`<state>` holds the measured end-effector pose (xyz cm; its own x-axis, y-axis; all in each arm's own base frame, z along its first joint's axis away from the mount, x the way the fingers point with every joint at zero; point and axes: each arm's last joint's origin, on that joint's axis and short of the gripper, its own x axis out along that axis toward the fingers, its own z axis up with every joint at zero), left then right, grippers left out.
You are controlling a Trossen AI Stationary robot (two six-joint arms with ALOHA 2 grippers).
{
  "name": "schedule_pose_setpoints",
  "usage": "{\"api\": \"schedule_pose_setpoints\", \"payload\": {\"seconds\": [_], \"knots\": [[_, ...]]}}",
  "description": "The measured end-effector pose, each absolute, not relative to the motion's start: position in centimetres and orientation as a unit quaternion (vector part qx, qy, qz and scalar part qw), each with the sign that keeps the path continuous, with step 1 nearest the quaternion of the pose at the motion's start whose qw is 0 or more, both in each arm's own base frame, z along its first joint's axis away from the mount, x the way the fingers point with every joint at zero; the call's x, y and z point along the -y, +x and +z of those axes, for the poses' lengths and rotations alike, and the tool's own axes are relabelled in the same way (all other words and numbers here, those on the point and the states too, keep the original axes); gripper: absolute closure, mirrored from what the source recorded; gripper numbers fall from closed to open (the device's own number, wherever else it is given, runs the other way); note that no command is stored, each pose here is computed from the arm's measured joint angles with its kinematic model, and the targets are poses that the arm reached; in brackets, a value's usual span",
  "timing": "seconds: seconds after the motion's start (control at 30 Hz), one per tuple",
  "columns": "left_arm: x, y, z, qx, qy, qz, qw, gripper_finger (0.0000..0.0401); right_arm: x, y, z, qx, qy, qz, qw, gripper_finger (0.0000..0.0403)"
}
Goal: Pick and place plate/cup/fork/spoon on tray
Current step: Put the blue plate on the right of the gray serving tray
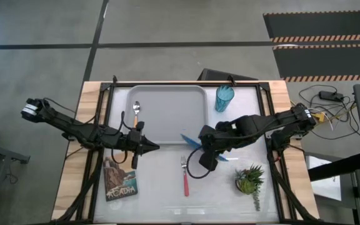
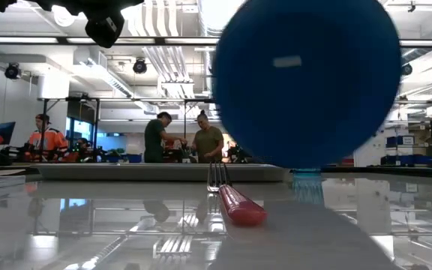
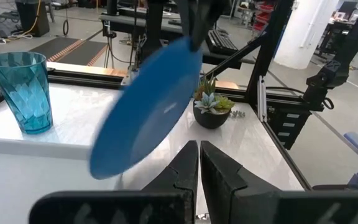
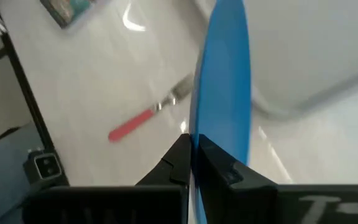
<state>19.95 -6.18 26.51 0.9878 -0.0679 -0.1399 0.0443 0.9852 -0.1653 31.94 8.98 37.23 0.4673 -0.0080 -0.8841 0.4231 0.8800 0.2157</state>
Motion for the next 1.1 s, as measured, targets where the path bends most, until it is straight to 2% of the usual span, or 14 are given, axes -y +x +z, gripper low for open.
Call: {"api": "schedule_pose_setpoints", "payload": {"seconds": [0.23, 0.47, 0.63, 0.83, 1.1], "knots": [[6.2, 19.9, 26.5, -0.072, -0.081, -0.028, 0.994, 0.0401, -8.6, 32.4, 38.0, -0.45, 0.129, -0.151, 0.871, 0.0395], [6.2, 20.0, 26.5, -0.072, -0.08, -0.028, 0.994, 0.0401, -8.7, 34.2, 36.4, -0.445, 0.006, -0.155, 0.882, 0.0394], [6.2, 20.0, 26.6, -0.068, -0.081, -0.029, 0.994, 0.0401, -8.4, 36.2, 34.2, -0.461, -0.086, -0.17, 0.867, 0.0394], [6.2, 19.9, 26.6, -0.067, -0.081, -0.029, 0.994, 0.0401, -7.2, 38.8, 30.5, -0.502, -0.178, -0.185, 0.826, 0.0394], [6.1, 19.6, 27.3, -0.045, -0.085, -0.03, 0.995, 0.0401, -5.2, 42.4, 25.0, -0.547, -0.221, -0.178, 0.788, 0.0394]]}}
